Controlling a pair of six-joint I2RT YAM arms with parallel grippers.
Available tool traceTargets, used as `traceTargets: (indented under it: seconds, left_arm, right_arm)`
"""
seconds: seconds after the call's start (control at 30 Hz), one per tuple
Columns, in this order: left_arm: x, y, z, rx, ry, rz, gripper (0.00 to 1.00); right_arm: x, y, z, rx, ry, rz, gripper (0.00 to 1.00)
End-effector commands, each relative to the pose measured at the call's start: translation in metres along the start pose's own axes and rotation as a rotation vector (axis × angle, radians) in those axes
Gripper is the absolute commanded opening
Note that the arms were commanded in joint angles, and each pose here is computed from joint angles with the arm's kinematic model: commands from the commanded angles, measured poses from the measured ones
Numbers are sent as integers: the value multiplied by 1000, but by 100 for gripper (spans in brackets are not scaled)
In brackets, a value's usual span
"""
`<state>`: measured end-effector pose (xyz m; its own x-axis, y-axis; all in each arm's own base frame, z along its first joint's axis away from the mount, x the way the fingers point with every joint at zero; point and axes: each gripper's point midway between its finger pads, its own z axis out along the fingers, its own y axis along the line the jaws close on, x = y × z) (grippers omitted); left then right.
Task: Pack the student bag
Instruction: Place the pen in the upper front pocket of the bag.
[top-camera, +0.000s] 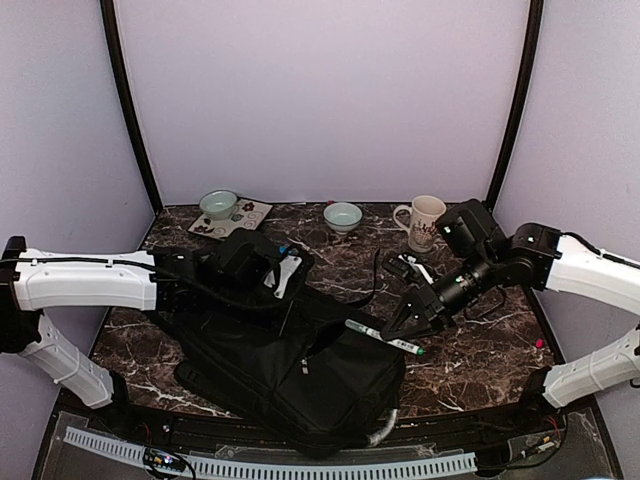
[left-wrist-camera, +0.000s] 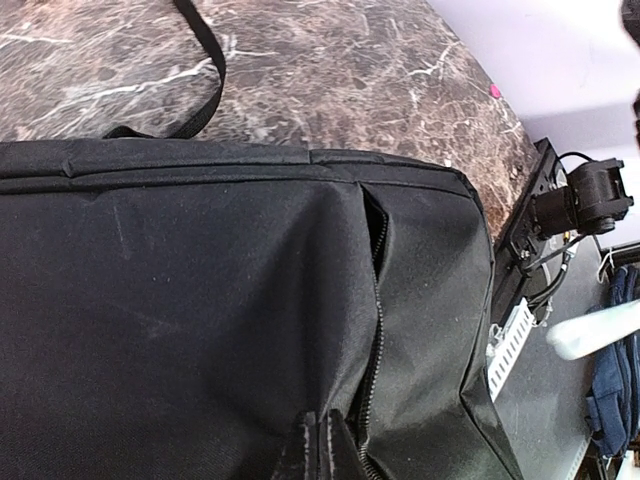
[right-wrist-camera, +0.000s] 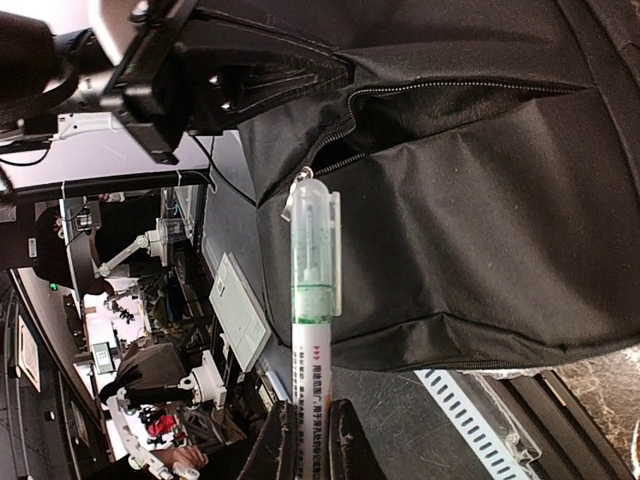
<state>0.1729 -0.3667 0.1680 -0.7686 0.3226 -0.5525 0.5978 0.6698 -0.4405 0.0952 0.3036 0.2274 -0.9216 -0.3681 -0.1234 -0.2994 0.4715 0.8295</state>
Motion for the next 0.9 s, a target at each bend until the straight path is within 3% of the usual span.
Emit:
traceTargets:
  seconds: [0.0,0.4,0.87]
  left_arm:
    - [-47,-55,-22,162,-158,62,0]
    - [-64,-90,-23,223,-189,83,0]
    - [-89,-110,-45,275,-266,34,0]
  right_arm:
    - [-3,2,8,19,15,3,0]
    - [-3,-17,27,130,81,-5,0]
    - [-20,-15,16,256,83,-27,0]
